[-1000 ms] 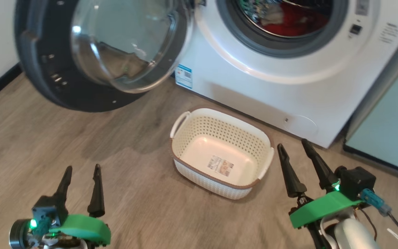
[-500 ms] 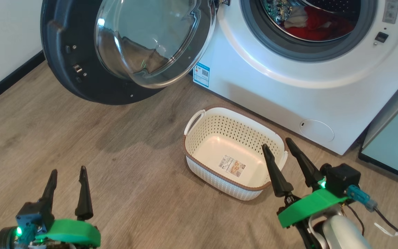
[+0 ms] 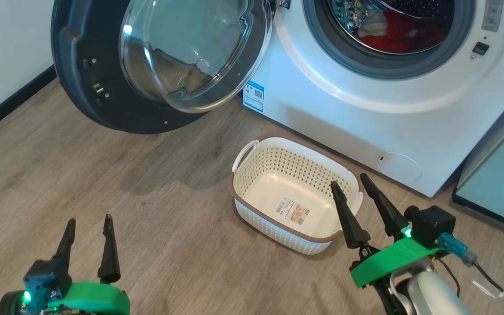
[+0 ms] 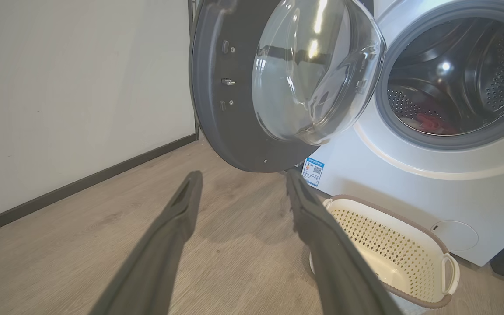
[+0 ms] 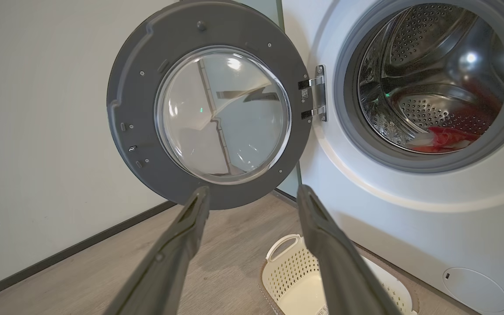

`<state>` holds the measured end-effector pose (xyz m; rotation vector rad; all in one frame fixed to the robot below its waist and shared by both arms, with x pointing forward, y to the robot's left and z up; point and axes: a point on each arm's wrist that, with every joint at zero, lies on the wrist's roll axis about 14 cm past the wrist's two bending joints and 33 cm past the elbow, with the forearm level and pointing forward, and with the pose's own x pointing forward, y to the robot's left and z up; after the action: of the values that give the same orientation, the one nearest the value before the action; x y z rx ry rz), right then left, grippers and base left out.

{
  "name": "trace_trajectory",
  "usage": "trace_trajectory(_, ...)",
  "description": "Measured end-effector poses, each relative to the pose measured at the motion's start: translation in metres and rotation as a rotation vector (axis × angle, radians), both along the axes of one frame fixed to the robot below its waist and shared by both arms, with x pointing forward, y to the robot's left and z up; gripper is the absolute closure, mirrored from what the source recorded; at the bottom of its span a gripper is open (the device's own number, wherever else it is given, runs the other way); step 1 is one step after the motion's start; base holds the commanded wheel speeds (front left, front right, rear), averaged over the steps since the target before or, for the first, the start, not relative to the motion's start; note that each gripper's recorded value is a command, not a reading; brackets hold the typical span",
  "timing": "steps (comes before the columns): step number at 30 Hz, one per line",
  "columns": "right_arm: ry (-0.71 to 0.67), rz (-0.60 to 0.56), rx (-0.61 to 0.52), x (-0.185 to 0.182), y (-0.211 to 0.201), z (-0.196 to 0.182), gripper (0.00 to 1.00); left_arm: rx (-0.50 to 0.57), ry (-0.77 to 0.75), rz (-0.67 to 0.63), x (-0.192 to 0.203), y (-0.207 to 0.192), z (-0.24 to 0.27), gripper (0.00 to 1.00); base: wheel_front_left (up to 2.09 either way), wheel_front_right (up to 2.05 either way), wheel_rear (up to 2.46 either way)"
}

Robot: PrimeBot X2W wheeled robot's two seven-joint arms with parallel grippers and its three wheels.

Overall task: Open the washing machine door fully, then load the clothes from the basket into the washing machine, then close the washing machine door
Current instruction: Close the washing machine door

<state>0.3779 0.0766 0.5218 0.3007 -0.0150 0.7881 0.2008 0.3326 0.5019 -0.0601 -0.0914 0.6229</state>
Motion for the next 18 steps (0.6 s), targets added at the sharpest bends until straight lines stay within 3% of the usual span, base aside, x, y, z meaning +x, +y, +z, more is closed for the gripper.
trace_trajectory(12,0.005,-0.002,-0.001,0.001,-0.001,-0.002,0.00,-0.002,-0.005,0.010,0.001,0.000,0.002,0.00,0.00,0.00,0.00)
trace_trajectory(13,0.005,-0.002,-0.001,0.001,-0.001,-0.002,0.00,-0.002,-0.006,0.009,0.002,0.000,0.002,0.58,0.00,0.00,0.00)
trace_trajectory(14,0.006,-0.001,0.000,0.001,0.000,-0.002,0.00,-0.006,-0.011,0.008,0.002,0.000,0.003,1.00,0.00,0.00,0.00)
trace_trajectory(18,0.011,0.001,-0.001,0.002,0.000,-0.005,0.00,0.005,-0.032,0.009,0.004,0.001,0.011,1.00,0.00,0.00,0.00)
